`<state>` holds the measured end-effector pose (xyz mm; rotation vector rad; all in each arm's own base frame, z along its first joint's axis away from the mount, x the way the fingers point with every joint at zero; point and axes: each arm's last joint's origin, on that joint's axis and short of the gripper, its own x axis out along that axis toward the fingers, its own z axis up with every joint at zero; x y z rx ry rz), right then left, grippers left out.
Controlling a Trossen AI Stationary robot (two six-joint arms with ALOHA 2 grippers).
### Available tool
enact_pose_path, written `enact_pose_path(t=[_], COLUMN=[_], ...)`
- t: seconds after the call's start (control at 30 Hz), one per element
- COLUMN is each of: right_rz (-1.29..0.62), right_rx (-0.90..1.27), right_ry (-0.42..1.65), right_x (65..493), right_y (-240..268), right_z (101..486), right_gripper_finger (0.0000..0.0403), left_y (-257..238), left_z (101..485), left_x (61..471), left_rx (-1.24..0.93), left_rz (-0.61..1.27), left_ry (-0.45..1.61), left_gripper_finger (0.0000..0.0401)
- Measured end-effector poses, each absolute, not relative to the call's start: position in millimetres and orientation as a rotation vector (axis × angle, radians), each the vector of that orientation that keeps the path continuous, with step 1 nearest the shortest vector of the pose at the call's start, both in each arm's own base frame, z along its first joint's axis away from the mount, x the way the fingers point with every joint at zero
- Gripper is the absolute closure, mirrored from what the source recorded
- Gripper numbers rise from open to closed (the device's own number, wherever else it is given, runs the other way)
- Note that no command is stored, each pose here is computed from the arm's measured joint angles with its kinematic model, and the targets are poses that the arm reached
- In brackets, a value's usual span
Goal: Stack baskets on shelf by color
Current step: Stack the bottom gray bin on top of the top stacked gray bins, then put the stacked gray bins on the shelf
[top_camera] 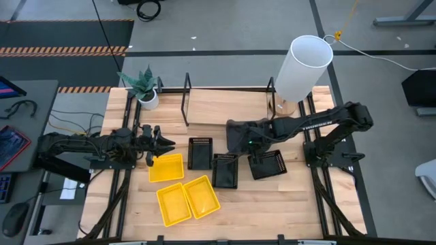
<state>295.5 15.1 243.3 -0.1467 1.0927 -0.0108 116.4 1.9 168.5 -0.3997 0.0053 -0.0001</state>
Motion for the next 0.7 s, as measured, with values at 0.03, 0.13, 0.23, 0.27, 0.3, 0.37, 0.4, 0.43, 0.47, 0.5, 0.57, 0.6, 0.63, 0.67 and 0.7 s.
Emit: enact_pose_path(t=[0.03, 0.13, 0.23, 0.27, 0.3, 0.37, 0.4, 0.43, 0.47, 0.5, 0.57, 0.6, 0.63, 0.67, 0.7], right_rz=[-0.009, -0.01, -0.006, -0.003, -0.001, 0.001, 0.0, 0.001, 0.005, 0.01, 0.019, 0.019, 0.017, 0.015, 0.015], right_rx=[-0.143, -0.142, -0.148, -0.153, -0.157, -0.161, -0.163, -0.167, -0.176, -0.185, -0.2, -0.202, -0.2, -0.198, -0.197], right_ry=[1.089, 1.088, 1.092, 1.096, 1.098, 1.091, 1.084, 1.084, 1.085, 1.085, 1.088, 1.101, 1.111, 1.12, 1.129], right_x=[295, 294, 293, 293, 291, 288, 286, 283, 280, 276, 266, 261, 257, 254, 253], right_y=[15, 15, 15, 15, 15, 14, 13, 12, 11, 10, 9, 8, 7, 6, 6], right_z=[244, 246, 246, 246, 247, 251, 254, 256, 259, 263, 271, 274, 276, 277, 277], right_gripper_finger=[0.0338, 0.032, 0.0303, 0.0298, 0.0294, 0.0285, 0.0281, 0.0277, 0.0273, 0.0269, 0.026, 0.0254, 0.0249, 0.0244, 0.0238], left_y=[2, 2, 2, 2, 2, 2, 2, 2, 2, 2, 2, 2, 2, 2, 2], left_z=[168, 169, 168, 168, 169, 169, 169, 169, 169, 169, 169, 169, 169, 169, 168], left_x=[116, 116, 116, 116, 116, 116, 116, 116, 116, 116, 116, 116, 116, 116, 116], left_rx=[-0.4, -0.4, -0.399, -0.4, -0.4, -0.399, -0.4, -0.4, -0.4, -0.4, -0.4, -0.4, -0.4, -0.4, -0.4], left_rz=[0.0, 0.0, 0.0, 0.0, 0.0, -0.001, 0.0, -0.001, 0.0, 0.0, 0.0, 0.0, 0.0, 0.0, 0.0], left_ry=[0.005, 0.005, 0.005, 0.005, 0.005, 0.004, 0.005, 0.005, 0.004, 0.005, 0.004, 0.005, 0.005, 0.004, 0.005], left_gripper_finger=[0.0284, 0.0284, 0.0284, 0.0284, 0.0284, 0.0284, 0.0284, 0.0284, 0.0284, 0.0284, 0.0284, 0.0284, 0.0284, 0.0284, 0.0284])
